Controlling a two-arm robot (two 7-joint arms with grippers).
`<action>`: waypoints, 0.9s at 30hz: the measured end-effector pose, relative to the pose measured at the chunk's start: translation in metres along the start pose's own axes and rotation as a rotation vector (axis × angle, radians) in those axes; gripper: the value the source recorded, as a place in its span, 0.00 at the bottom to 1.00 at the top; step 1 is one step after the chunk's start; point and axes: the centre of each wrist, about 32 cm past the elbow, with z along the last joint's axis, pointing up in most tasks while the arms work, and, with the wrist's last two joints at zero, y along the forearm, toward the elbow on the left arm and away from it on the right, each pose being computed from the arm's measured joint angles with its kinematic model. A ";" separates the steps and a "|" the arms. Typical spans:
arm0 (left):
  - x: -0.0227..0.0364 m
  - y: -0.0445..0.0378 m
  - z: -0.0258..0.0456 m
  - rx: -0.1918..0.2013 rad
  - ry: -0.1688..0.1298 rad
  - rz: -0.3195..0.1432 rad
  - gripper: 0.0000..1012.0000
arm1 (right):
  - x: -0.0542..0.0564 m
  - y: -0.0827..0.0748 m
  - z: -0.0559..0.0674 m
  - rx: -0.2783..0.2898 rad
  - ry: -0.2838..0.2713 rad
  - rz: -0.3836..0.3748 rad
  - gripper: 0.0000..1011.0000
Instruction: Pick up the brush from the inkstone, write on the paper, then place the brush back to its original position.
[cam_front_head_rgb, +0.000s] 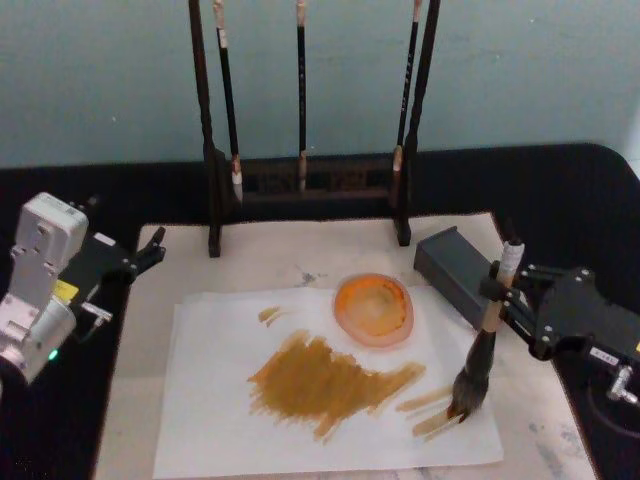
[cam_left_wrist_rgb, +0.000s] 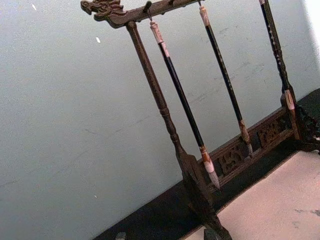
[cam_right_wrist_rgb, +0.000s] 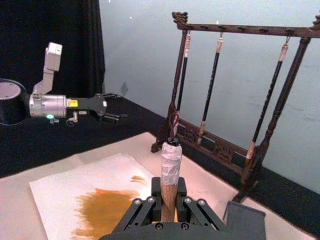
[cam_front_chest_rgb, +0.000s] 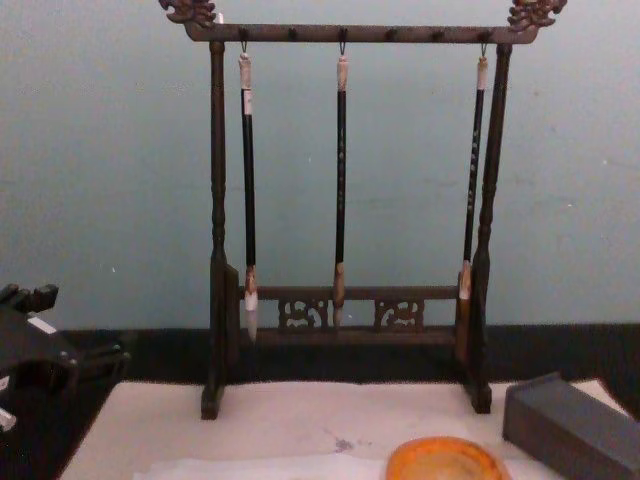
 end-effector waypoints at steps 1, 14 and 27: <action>0.0000 0.0000 0.0000 0.000 0.000 0.000 1.00 | 0.000 0.000 0.000 -0.001 -0.002 -0.003 0.16; 0.0000 0.0000 0.0000 0.000 0.000 0.000 1.00 | 0.001 -0.002 0.004 0.015 -0.025 -0.016 0.15; 0.0000 0.0000 0.0000 0.000 0.000 0.000 1.00 | 0.007 0.010 0.017 0.143 -0.012 -0.008 0.16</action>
